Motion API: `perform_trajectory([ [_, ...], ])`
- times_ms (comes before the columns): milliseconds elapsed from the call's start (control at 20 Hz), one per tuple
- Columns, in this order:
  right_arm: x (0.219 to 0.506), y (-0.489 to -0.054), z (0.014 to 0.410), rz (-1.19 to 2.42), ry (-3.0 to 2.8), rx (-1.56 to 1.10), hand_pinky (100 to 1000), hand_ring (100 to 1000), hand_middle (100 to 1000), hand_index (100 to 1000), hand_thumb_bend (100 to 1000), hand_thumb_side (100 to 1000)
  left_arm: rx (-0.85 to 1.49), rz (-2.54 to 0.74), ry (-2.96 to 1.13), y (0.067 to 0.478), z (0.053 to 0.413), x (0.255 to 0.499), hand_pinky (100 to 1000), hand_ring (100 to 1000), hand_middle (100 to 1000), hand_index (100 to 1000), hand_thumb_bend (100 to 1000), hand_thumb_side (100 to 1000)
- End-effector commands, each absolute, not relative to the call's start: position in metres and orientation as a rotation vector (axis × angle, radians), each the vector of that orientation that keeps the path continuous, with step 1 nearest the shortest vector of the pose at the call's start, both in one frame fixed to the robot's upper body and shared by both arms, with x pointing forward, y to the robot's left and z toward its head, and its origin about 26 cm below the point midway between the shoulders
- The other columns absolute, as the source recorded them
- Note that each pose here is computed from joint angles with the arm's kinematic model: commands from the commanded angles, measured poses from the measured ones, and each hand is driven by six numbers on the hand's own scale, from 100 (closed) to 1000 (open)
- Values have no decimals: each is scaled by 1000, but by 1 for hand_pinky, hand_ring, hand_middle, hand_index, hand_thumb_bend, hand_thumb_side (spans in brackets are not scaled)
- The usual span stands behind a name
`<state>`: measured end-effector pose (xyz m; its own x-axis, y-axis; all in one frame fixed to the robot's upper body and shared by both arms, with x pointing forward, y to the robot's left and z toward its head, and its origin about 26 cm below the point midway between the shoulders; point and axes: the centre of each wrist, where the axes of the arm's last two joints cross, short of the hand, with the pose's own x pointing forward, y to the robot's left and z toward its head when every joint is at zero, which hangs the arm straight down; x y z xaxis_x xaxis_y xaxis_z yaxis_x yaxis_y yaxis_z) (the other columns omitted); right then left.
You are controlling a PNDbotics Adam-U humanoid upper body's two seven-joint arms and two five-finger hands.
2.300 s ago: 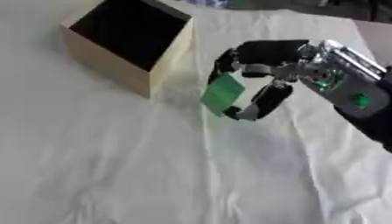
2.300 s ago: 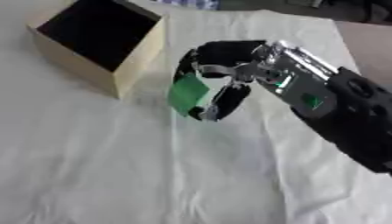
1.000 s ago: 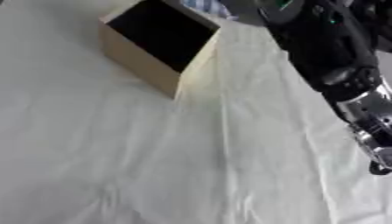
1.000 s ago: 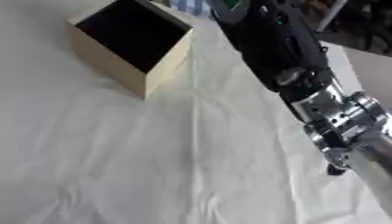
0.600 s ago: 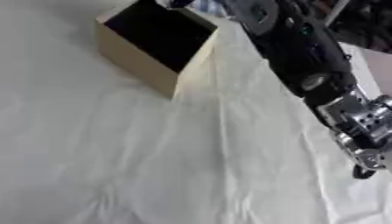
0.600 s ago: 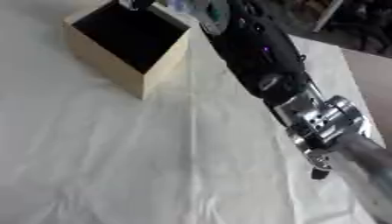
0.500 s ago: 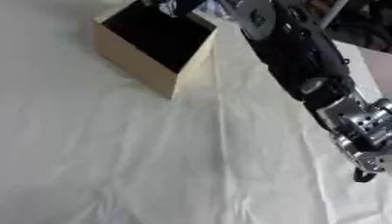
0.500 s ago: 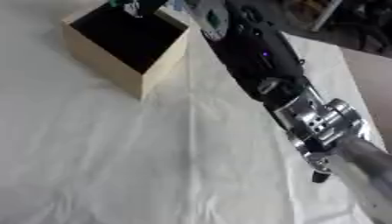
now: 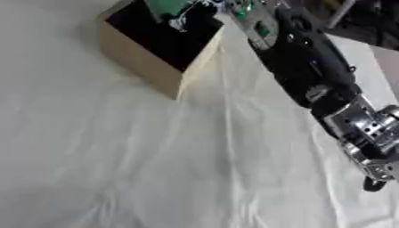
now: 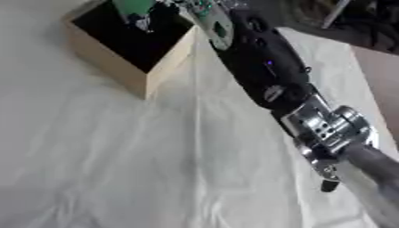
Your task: Pick up objects on the table and place them in the box.
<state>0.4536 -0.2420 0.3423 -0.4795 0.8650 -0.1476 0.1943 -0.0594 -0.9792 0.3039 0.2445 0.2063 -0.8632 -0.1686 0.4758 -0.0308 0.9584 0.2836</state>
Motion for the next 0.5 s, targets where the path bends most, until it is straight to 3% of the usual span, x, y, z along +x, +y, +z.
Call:
perform_trajectory([
  [50, 451, -248, 355, 1637, -1610, -1200, 813, 888, 841, 883, 329, 353, 150, -377, -2612, 246, 212, 302, 585, 719, 763, 806, 212, 600],
  [300, 448, -250, 360, 1659, -1570, -1277, 827, 896, 847, 903, 411, 385, 153, -375, -2608, 246, 211, 302, 584, 718, 763, 805, 210, 600],
  [500, 442, -250, 372, 1571, -1678, -1286, 811, 865, 801, 881, 246, 342, 157, -374, -2603, 246, 211, 301, 584, 717, 763, 805, 210, 600],
])
